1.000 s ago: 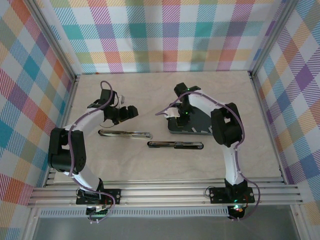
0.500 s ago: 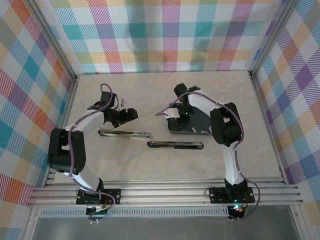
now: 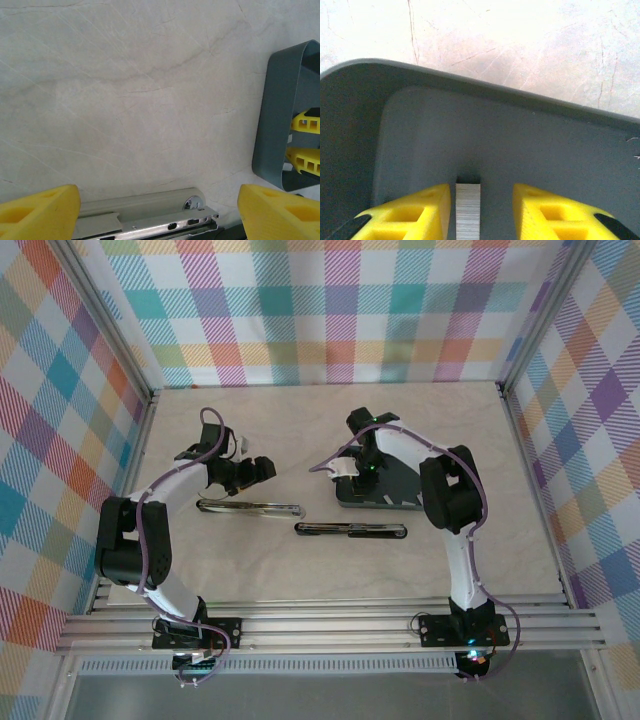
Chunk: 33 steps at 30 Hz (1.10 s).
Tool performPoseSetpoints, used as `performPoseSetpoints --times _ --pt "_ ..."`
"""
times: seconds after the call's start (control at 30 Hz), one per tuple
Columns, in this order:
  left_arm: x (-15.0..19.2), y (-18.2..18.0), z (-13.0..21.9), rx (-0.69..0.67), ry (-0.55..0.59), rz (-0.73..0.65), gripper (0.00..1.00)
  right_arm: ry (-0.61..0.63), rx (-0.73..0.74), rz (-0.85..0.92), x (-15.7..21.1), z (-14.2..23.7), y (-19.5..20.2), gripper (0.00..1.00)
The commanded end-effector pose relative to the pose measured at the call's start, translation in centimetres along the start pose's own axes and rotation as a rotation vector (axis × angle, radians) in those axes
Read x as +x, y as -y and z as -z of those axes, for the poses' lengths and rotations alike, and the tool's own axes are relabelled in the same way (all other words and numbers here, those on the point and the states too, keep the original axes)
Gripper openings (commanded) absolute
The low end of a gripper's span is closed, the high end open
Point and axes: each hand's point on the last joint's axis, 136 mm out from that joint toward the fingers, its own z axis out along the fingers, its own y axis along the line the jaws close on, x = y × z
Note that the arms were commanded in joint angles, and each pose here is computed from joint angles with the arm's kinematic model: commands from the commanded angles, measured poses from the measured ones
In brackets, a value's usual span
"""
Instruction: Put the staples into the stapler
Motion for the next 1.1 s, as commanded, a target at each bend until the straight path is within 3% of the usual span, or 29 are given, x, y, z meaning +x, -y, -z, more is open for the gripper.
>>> performPoseSetpoints --times 0.0,1.07 --pt "-0.4 0.3 0.9 0.026 0.03 -0.002 0.82 0.02 0.017 -0.012 -1.1 2.3 -0.3 0.39" --pt "0.4 -0.1 0.7 0.03 0.015 0.002 0.82 -0.042 -0.04 -0.028 -0.2 -0.6 -1.4 0.35"
